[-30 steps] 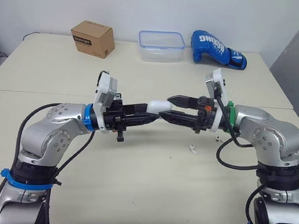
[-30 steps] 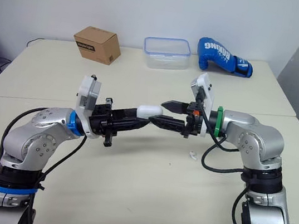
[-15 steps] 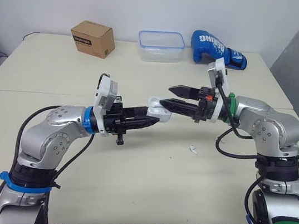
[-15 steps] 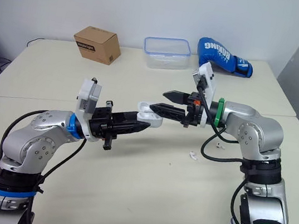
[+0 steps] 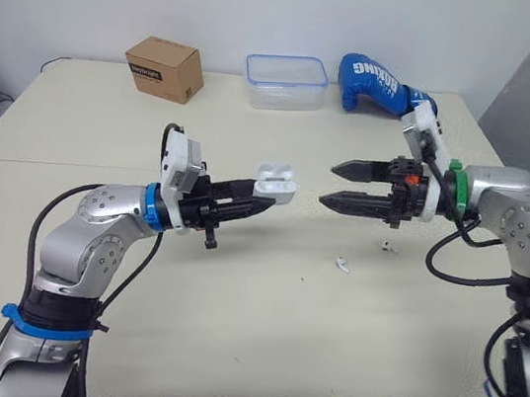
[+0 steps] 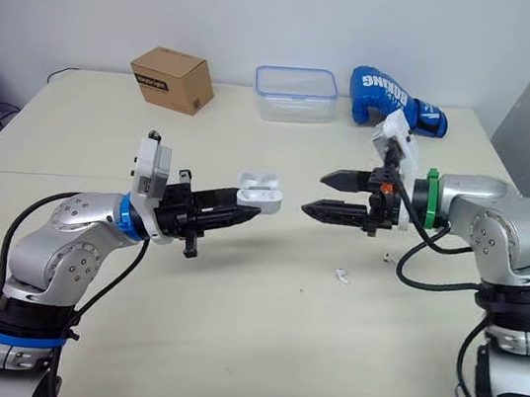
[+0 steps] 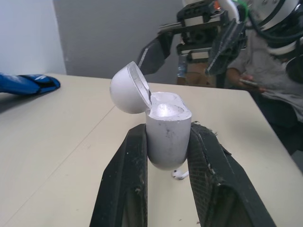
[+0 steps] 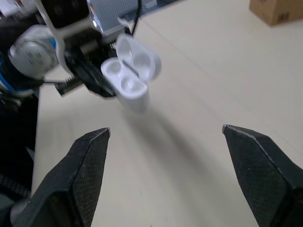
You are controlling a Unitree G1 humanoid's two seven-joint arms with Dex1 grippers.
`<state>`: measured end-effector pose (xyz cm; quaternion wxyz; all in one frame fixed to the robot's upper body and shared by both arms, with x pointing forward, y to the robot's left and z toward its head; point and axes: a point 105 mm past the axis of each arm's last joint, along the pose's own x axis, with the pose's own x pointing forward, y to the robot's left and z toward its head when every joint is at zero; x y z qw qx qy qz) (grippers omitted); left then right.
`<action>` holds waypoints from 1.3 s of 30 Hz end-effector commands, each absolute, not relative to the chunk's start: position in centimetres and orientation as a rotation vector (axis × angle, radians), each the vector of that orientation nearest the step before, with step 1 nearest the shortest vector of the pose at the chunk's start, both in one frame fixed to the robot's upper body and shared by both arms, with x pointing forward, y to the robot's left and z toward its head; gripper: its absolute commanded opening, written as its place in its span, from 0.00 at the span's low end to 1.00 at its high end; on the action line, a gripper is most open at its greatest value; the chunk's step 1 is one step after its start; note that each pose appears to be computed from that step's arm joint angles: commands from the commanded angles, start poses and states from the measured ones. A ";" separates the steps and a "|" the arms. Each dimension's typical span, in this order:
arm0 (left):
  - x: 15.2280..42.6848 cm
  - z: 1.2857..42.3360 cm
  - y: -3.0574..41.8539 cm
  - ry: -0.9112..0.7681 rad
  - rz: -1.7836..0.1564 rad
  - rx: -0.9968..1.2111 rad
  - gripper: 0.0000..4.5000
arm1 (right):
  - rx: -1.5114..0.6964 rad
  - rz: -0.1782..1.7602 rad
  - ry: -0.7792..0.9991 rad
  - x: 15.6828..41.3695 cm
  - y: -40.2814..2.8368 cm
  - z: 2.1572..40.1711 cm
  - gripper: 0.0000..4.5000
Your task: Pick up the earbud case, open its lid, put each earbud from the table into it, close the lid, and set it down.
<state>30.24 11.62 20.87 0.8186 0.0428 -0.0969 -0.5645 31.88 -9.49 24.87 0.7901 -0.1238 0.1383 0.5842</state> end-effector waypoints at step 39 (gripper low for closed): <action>31.0 19.7 10.6 -0.234 -1.246 0.105 0.18 | -0.802 0.885 0.887 33.2 -10.0 13.4 0.88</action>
